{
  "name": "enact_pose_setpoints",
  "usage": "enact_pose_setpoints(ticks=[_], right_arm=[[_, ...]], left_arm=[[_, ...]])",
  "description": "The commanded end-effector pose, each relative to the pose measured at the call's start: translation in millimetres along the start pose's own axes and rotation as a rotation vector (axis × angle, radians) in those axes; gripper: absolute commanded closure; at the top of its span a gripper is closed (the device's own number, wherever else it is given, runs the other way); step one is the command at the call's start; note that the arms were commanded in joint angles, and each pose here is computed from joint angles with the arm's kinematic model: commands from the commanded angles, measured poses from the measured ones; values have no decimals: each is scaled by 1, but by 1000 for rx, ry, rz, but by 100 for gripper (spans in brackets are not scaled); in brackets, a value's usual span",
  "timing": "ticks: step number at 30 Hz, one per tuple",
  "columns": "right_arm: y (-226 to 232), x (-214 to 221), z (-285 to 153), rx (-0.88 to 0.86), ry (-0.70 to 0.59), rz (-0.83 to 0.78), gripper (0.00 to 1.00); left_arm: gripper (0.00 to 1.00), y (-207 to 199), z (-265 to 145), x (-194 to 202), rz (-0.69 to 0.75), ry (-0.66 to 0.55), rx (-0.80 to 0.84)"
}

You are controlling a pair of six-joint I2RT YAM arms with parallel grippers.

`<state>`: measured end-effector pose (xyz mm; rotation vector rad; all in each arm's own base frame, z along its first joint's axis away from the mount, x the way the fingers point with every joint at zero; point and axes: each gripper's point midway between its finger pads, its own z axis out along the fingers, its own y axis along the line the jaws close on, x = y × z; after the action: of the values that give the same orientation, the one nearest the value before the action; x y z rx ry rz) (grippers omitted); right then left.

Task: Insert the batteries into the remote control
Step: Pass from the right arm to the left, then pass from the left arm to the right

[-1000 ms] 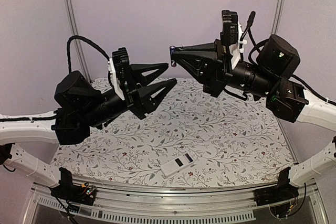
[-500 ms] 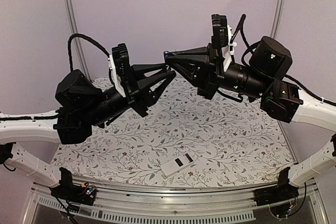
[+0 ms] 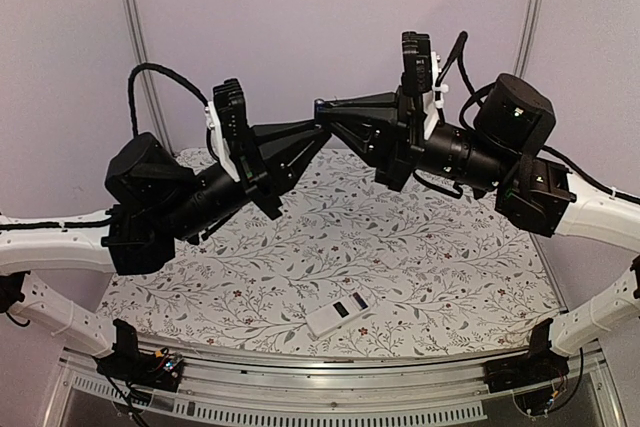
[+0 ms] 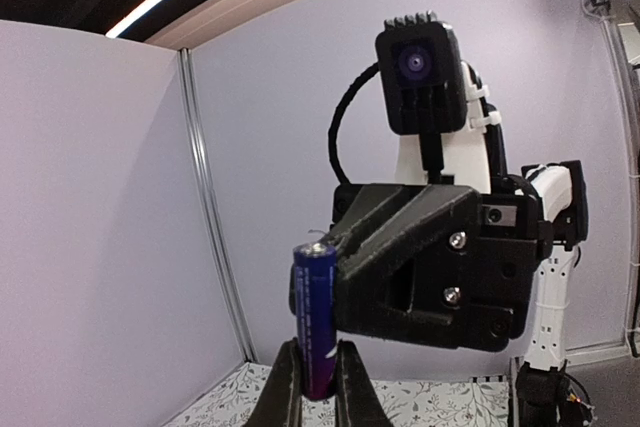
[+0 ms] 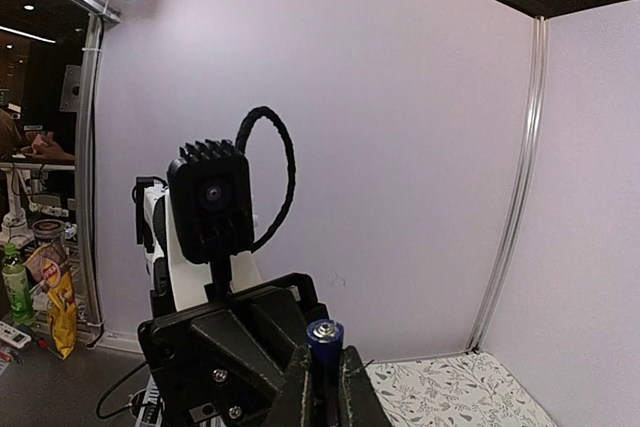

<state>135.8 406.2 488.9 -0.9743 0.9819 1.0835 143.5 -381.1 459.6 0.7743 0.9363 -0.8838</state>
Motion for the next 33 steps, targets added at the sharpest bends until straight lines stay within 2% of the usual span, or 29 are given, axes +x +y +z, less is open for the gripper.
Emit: enact_pose_setpoints(ticks=[1,4,6,10,14,17,19,26,33], right_arm=[[-1,20,-1,23,63,30,100],[-9,20,-5,75,94,47,74],[-21,19,-13,150,129,60,61],[-48,27,-34,329,258,102,40],[-67,48,-44,442,406,203,26],[-76,67,-42,448,482,313,23],[-80,83,-41,446,537,365,24],[-88,115,-36,433,626,470,34],[-73,132,-20,319,666,527,47]], left_arm=[[100,0,-3,-6,17,-15,-16],[100,10,-6,7,83,41,-73],[100,25,-11,21,173,125,-157],[100,64,-25,58,414,352,-361],[100,77,-36,96,673,552,-438],[100,78,-40,110,829,616,-461],[100,77,-40,113,879,628,-459],[100,58,-37,125,885,618,-370],[100,52,-39,134,904,638,-335]])
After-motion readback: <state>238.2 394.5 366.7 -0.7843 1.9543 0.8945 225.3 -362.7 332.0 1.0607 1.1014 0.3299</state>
